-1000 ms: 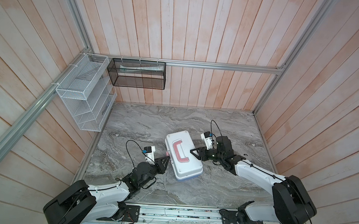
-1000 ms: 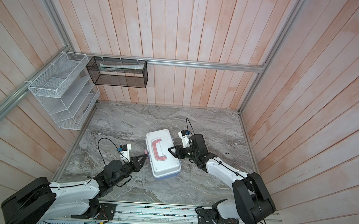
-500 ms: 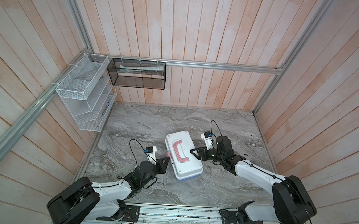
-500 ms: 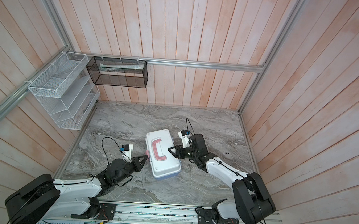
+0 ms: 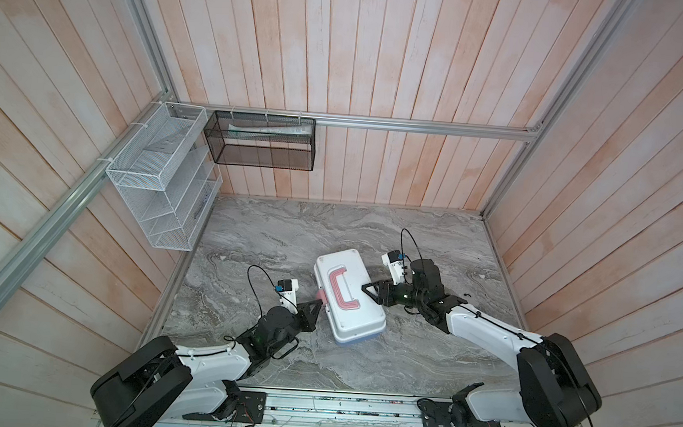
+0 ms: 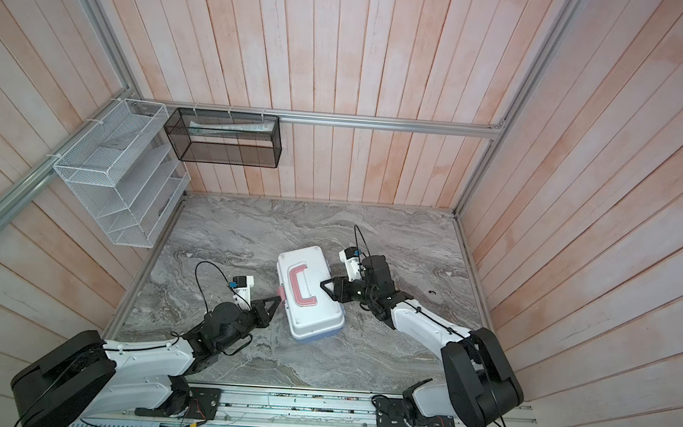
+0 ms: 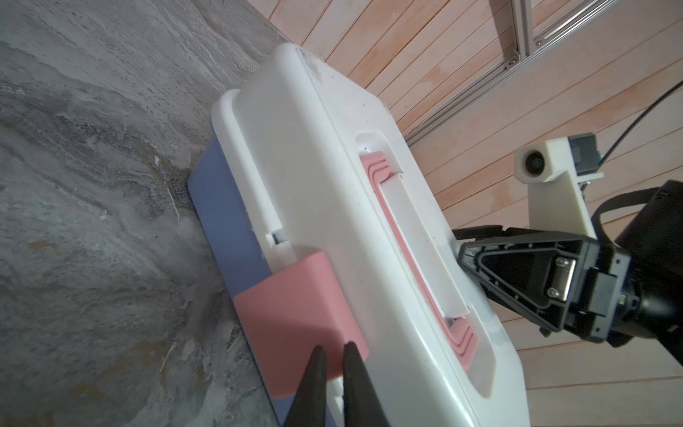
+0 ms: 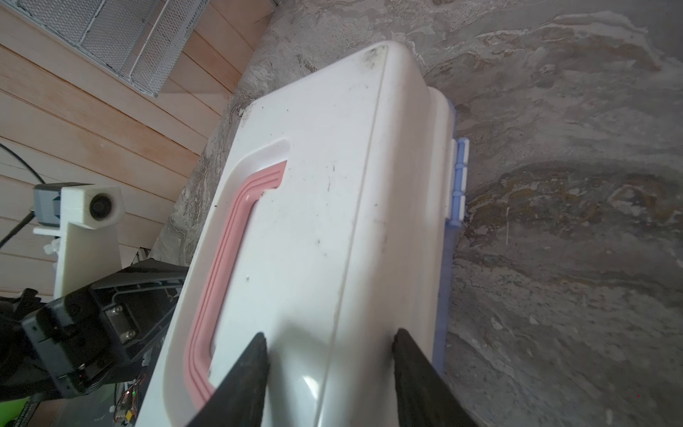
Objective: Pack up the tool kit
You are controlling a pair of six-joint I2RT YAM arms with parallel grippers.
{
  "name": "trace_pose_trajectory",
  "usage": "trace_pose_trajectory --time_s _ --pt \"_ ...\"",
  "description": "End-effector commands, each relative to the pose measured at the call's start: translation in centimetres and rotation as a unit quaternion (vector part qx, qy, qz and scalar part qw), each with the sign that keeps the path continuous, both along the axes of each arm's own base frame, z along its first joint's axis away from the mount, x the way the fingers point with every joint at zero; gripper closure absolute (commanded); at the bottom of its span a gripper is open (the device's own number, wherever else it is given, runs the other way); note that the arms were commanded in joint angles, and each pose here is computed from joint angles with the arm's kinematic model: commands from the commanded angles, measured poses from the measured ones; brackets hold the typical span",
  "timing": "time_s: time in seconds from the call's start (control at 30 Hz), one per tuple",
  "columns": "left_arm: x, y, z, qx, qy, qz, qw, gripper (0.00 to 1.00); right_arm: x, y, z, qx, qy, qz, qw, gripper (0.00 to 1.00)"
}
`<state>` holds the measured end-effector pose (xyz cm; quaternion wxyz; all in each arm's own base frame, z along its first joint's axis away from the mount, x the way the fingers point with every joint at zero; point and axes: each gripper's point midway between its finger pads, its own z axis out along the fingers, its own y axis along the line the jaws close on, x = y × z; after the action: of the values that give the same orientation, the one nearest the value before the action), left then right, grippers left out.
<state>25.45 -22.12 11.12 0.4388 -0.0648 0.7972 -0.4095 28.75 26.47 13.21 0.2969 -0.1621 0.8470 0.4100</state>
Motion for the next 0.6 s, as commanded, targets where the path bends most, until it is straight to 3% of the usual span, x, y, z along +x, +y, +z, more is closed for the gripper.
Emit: trace_pose_trajectory --time_s 0.0,0.57 --pt "0.53 -0.4 0.88 -0.004 -0.013 -0.001 1.0 0.88 -2.62 1.02 -1.94 -0.005 0.055 0.047 0.997 0.49" --pt "0.61 -0.7 0.23 0.001 -0.005 -0.006 1.0 0.9 -2.73 0.91 -2.18 -0.007 0.057 0.046 0.997 0.5"
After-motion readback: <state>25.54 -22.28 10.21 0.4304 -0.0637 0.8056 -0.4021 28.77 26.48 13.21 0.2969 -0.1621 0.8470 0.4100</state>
